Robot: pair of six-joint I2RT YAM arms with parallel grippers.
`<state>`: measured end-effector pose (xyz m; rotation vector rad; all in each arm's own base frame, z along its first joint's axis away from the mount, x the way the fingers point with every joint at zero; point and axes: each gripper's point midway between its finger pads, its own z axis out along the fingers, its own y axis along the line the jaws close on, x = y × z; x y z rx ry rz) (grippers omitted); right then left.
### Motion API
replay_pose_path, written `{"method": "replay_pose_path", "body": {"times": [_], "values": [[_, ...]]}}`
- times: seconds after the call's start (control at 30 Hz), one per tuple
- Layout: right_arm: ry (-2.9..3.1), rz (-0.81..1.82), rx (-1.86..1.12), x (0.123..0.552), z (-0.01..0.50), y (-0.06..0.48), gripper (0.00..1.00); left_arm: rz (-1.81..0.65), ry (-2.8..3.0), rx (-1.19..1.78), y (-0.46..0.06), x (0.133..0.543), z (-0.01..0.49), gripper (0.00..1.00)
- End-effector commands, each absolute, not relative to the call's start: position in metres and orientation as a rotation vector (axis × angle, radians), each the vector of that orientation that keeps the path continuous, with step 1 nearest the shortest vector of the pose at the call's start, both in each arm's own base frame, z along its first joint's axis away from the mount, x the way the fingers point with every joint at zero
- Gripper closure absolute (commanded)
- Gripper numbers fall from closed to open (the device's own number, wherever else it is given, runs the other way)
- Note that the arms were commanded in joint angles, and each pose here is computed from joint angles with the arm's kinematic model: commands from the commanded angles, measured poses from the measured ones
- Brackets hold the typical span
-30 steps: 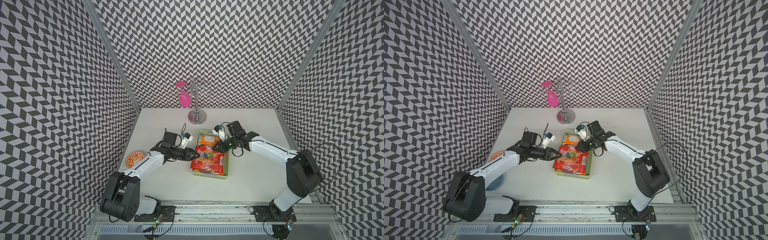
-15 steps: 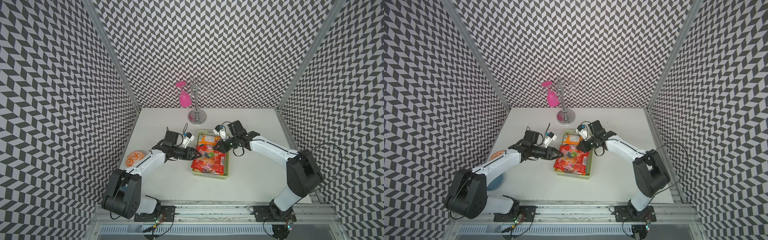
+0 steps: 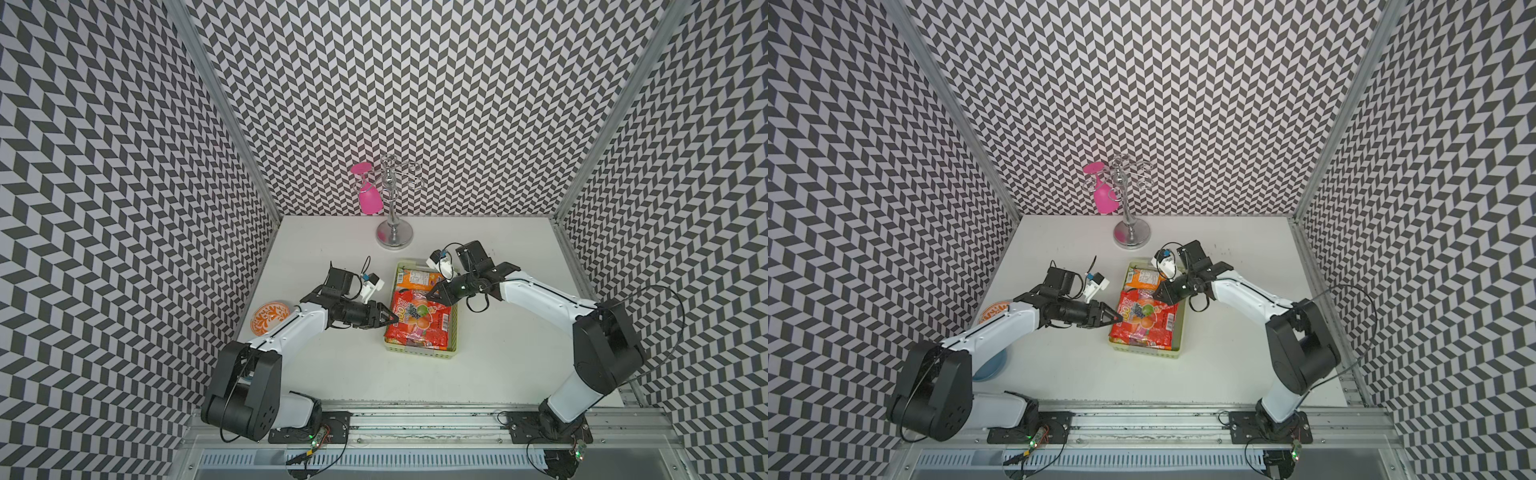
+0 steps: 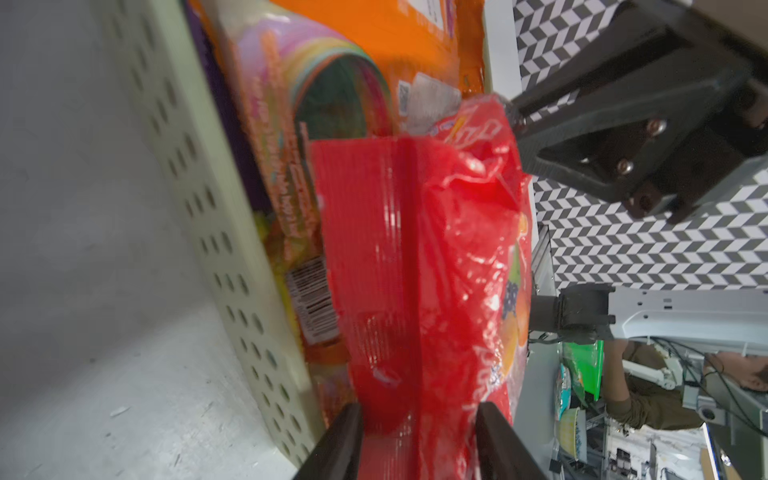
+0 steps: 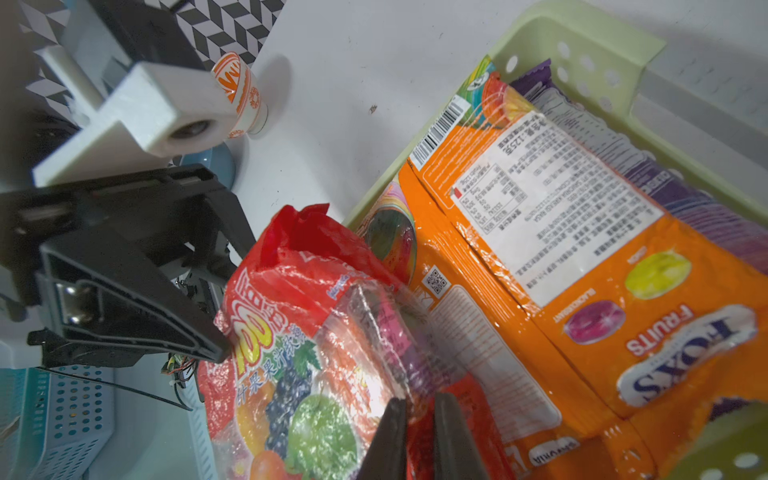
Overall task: Put the candies in the basket
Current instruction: Place the candy in the basket.
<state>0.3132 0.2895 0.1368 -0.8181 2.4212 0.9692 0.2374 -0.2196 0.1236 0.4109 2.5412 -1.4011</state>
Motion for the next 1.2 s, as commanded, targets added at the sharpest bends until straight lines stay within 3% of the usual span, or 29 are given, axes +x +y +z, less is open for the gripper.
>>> {"method": "replay_pose_path", "body": {"times": [0.0, 0.1, 0.47, 0.6, 0.9, 1.17], "values": [[2.363, 0.981, -0.824, 0.319, 0.15, 0.294, 0.84, -1.478, 2.504, 0.488, -0.233, 0.23, 0.132, 0.59], [2.368, 0.955, -0.822, 0.321, 0.151, 0.292, 0.84, -1.481, 2.506, 0.491, -0.235, 0.232, 0.131, 0.67], [2.363, 1.025, -0.799, 0.306, 0.155, 0.298, 0.83, -1.28, 2.526, 0.299, -0.194, 0.272, 0.125, 0.74], [2.361, 1.007, -0.81, 0.306, 0.161, 0.3, 0.77, -1.346, 2.512, 0.335, -0.201, 0.264, 0.129, 0.48], [2.281, 0.951, -0.78, 0.328, 0.203, 0.295, 0.56, -1.303, 2.362, 0.435, -0.197, 0.27, 0.173, 0.37], [2.171, 0.857, -0.617, 0.358, 0.254, 0.259, 0.43, -0.867, 2.222, 0.443, -0.142, 0.332, 0.211, 0.1]]}}
